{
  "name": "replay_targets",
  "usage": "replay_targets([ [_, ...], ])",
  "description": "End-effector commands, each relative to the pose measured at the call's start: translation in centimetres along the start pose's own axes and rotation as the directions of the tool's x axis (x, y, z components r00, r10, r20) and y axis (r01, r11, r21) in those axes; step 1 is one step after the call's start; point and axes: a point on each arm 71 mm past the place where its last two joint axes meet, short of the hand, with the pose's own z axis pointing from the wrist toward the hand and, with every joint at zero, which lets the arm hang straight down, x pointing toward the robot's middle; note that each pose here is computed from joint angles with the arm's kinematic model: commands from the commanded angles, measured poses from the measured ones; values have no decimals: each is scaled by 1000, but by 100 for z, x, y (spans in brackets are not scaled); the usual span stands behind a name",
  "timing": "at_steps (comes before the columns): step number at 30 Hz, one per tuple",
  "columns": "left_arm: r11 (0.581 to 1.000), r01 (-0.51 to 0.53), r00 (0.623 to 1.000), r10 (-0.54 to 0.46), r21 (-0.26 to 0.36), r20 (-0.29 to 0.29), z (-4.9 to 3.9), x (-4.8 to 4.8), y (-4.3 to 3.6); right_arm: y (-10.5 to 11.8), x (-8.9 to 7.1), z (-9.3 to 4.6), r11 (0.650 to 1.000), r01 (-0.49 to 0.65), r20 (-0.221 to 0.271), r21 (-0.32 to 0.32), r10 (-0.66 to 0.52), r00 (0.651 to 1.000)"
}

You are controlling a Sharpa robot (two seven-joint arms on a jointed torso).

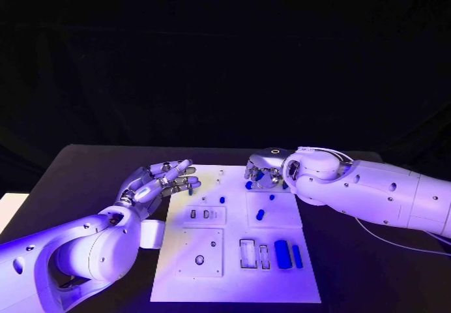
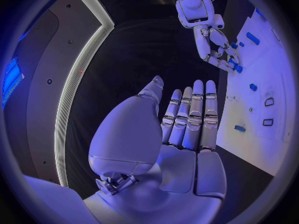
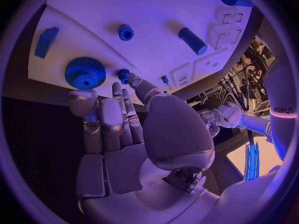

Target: Assemble the parts on the task board

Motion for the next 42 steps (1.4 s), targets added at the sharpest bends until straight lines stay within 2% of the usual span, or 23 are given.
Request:
replay_targets([
  [1,1000,6,1000,-6,9,-11,3,20,-17,14,39,10,1000,15,-32,-1,-15,999],
  [8,1000,8,1000,-8,7,-16,6,26,-17,7,76,25,1000,10,-44,3,-10,999],
  [17,1000,8,1000,-7,3,-14,14,3,-15,-15,77,19,1000,0,-20,9,1,1000],
  [27,1000,11,1000,-11,0,-21,15,7,-15,17,14,12,1000,-14,71,12,13,997],
  [38,1000,14,1000,-14,-1,-27,11,15,-17,77,-94,9,999,-41,208,26,35,978],
  [42,1000,18,999,-18,-2,-36,7,27,-17,105,-127,50,999,-45,231,31,36,972],
])
